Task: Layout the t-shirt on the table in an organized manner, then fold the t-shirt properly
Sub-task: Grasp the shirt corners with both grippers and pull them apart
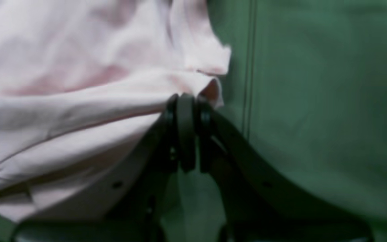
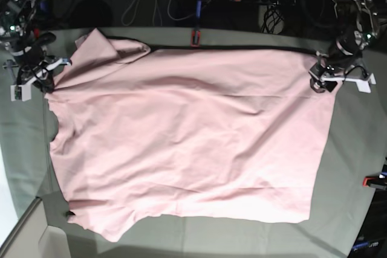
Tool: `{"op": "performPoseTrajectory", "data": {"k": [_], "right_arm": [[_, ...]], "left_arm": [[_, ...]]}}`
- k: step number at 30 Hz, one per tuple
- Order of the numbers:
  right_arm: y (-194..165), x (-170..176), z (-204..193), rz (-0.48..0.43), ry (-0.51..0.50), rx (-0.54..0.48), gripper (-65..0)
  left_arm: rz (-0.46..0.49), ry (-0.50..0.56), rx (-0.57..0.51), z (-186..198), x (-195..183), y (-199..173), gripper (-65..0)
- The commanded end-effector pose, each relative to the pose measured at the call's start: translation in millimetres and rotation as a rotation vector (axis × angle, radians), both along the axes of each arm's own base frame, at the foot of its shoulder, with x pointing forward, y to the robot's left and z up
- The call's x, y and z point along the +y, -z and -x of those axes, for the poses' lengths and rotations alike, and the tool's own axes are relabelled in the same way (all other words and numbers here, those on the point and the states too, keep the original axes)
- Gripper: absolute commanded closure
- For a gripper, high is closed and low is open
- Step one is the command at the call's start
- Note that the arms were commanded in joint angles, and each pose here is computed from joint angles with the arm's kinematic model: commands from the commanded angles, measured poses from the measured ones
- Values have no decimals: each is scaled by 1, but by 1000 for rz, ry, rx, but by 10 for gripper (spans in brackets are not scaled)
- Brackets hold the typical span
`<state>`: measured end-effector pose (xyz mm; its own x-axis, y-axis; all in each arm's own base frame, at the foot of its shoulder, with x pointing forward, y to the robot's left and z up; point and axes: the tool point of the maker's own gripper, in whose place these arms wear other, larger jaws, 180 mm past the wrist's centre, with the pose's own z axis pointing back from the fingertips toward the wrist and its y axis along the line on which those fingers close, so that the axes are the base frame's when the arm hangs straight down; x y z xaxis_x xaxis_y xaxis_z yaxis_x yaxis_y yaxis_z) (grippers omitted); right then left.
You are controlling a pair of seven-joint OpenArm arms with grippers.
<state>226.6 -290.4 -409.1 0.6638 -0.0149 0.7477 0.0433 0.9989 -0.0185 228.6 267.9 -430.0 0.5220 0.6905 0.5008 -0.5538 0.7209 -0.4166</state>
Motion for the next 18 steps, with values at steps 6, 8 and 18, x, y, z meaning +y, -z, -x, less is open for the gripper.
{"op": "performPoseTrajectory", "data": {"k": [6, 8, 18], "right_arm": [[-20, -26, -8, 67, -6, -40, -218], [-28, -47, 3, 81, 68, -58, -273], [-4, -36, 76, 24, 223, 25, -315]], "left_arm": [[-22, 7, -29, -1, 5, -12, -421], [-29, 14, -30, 3, 3, -15, -421], [-83, -23, -28, 21, 26, -26, -423]]}}
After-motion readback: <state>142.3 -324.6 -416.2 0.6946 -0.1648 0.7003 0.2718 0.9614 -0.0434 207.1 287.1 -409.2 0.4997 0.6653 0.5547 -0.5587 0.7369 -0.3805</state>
